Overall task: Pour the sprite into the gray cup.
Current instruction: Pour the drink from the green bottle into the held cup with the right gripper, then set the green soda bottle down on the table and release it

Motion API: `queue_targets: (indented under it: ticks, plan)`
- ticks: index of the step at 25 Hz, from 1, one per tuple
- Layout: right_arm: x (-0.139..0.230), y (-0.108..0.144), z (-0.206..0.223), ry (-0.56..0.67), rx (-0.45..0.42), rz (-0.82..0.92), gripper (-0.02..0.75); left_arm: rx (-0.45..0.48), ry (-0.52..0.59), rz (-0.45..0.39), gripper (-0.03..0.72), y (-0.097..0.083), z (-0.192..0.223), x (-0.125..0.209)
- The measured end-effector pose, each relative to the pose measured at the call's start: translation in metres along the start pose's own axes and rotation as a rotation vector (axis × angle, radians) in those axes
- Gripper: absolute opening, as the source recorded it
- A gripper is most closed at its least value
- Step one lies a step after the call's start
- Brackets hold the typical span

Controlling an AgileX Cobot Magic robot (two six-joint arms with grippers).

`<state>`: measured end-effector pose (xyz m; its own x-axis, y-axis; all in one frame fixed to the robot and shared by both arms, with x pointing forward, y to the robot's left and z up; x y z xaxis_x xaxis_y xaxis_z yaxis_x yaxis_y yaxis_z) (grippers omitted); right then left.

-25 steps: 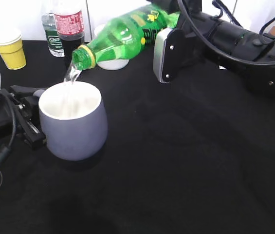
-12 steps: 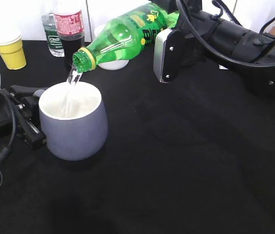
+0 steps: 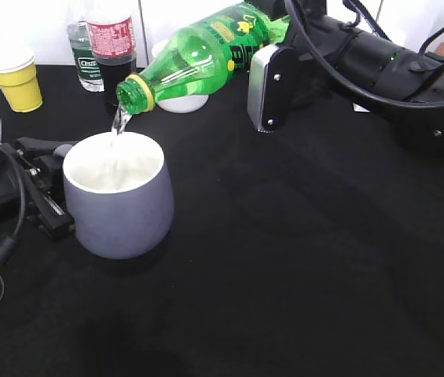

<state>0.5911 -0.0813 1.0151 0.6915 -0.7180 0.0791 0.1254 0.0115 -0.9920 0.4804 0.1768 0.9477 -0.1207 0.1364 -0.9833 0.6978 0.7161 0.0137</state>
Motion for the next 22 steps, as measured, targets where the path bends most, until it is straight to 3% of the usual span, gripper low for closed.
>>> queue_targets:
  ticks: [2,8,10,13,16,20,22]
  plan:
    - [0.000,0.000,0.000,0.000,0.000,0.030,0.408,0.000,0.000,0.000,0.075,0.000,0.000,0.000]
    - [-0.008,0.005,-0.002,-0.052,-0.033,0.372,0.408,-0.015,-0.004,-0.010,0.075,0.002,0.000,0.000]
    - [-0.011,0.006,-0.003,-0.071,-0.059,0.648,0.408,-0.033,-0.009,-0.022,0.075,0.004,0.000,-0.001]
    - [-0.006,0.005,-0.002,-0.018,-0.038,1.204,0.407,-0.066,0.006,-0.042,0.075,0.008,0.000,0.001]
    - [-0.003,0.007,-0.002,0.024,-0.041,1.532,0.407,-0.205,0.003,-0.055,0.075,0.025,-0.002,0.003]
    - [-0.001,0.013,-0.003,0.074,-0.068,1.598,0.407,-0.417,-0.008,-0.105,0.075,0.058,-0.001,0.026]
    - [-0.001,0.013,-0.003,0.075,-0.067,1.600,0.407,-0.500,0.003,-0.126,0.075,0.085,0.001,0.039]
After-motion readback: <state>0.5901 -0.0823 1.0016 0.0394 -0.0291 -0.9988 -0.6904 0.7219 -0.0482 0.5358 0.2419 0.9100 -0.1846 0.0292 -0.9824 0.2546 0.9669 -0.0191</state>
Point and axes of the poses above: a point on each arm's last joint axis where the gripper is mounted, z pointing out along that axis toward the gripper, y along the wrist's bending axis when the last joint is at zero, x = y × z, the point moved 3 cm from there along z, pointing out along that axis toward the gripper, and after that the axes turned 4 degrees about -z, right-handed, at the moved point
